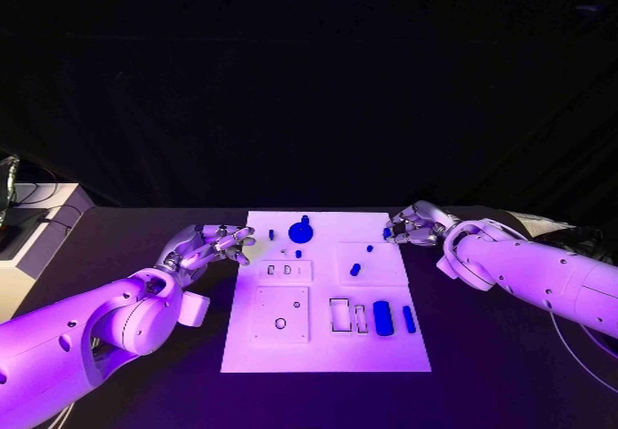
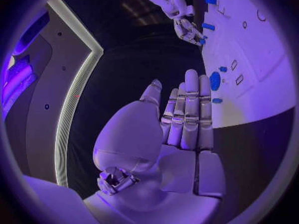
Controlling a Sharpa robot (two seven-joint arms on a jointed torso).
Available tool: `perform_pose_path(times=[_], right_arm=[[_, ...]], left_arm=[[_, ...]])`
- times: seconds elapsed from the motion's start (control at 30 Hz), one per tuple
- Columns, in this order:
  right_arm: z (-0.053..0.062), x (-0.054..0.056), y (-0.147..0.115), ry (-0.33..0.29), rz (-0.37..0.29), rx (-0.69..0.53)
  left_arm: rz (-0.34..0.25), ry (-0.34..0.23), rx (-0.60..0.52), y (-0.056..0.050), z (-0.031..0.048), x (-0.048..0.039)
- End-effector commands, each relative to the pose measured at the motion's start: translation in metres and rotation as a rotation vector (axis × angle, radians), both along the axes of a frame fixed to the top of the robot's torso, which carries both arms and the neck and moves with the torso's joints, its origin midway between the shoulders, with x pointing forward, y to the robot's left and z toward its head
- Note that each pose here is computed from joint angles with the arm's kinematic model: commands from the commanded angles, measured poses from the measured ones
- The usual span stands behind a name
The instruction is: Assemble the parts on the task board
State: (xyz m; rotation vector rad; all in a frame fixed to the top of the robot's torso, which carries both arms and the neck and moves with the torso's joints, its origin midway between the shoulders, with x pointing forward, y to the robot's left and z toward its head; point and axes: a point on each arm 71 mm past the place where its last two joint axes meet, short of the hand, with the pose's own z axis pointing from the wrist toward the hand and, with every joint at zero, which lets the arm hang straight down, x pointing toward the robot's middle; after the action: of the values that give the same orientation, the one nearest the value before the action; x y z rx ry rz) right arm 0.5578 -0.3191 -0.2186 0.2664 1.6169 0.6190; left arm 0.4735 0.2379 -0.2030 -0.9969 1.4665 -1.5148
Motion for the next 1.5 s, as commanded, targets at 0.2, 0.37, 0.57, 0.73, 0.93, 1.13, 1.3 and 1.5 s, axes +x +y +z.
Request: perform_pose_path(times=[0.2,0.37,0.57,0.73,0.93,1.13,1.3,1.5], right_arm=[[-0.005,-0.001,0.005,0.031,0.027,-0.017],[-0.006,-0.001,0.005,0.037,0.026,-0.017],[-0.006,0.000,0.006,0.040,0.028,-0.017],[-0.006,0.000,0.006,0.038,0.026,-0.017],[-0.005,0.000,0.005,0.026,0.014,-0.013],[-0.002,0.001,0.003,-0.002,-0.020,0.002],[0.001,0.000,0.004,-0.044,-0.051,0.016],[0.009,-0.002,0.010,-0.077,-0.091,0.041]], left_arm=[[-0.016,-0.007,-0.009,-0.002,0.0009,-0.0006],[-0.016,-0.006,-0.009,-0.002,0.0007,-0.0006],[-0.016,-0.005,-0.009,-0.002,0.0007,-0.0006],[-0.017,-0.004,-0.009,-0.002,0.0006,-0.0006],[-0.015,-0.004,-0.008,-0.001,0.0005,-0.0004],[-0.015,-0.004,-0.008,-0.001,0.0005,-0.0004],[-0.014,-0.004,-0.007,-0.001,0.0005,-0.0004],[-0.013,-0.004,-0.007,0.000,0.0004,-0.0002]])
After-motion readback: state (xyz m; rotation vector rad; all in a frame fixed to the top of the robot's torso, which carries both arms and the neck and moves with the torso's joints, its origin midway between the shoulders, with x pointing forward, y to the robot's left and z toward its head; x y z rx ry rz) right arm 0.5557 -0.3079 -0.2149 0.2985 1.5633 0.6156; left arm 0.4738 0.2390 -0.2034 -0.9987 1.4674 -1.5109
